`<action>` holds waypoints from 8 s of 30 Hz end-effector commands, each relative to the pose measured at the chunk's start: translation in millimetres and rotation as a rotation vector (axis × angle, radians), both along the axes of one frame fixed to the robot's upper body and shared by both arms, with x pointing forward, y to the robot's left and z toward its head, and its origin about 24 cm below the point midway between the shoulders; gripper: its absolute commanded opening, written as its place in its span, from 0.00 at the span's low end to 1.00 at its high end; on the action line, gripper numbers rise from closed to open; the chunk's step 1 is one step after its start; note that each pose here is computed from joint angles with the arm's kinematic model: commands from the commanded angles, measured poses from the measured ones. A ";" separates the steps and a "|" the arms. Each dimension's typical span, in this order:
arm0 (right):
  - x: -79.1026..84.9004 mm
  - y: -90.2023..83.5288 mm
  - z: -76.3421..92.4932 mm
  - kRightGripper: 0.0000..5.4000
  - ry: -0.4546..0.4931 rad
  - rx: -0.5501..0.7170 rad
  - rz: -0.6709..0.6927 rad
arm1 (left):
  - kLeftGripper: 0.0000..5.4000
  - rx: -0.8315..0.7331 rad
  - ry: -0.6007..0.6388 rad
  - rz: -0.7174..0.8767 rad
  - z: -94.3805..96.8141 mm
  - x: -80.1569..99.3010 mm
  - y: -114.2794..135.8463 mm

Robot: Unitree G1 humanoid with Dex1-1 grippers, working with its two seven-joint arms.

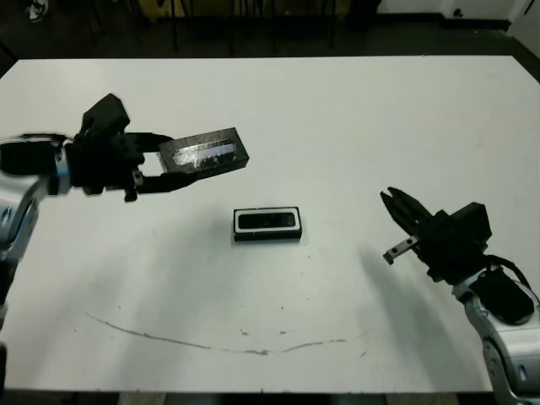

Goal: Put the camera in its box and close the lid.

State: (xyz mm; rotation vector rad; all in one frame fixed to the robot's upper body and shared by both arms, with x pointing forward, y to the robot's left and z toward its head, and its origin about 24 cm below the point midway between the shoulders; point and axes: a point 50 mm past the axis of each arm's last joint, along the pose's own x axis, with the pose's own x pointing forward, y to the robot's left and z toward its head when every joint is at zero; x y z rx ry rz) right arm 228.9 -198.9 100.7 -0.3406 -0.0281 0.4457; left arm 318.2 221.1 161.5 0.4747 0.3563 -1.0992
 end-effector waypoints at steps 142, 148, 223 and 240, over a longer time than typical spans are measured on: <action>-8.2 -6.5 -13.4 0.00 0.043 -0.075 0.010 | 0.50 0.222 0.469 -0.475 -103.3 18.9 -112.8; -8.5 -6.7 -14.2 0.00 0.046 -0.076 0.007 | 0.50 0.275 0.472 -0.470 -103.8 18.2 -106.9; -9.1 -1.9 -16.2 0.00 0.044 -0.070 0.020 | 1.00 0.405 0.266 -0.273 -79.4 -23.8 20.5; -5.2 0.9 -17.5 0.00 0.021 0.032 -0.068 | 0.59 -0.472 -0.324 0.442 -14.9 -59.1 -64.5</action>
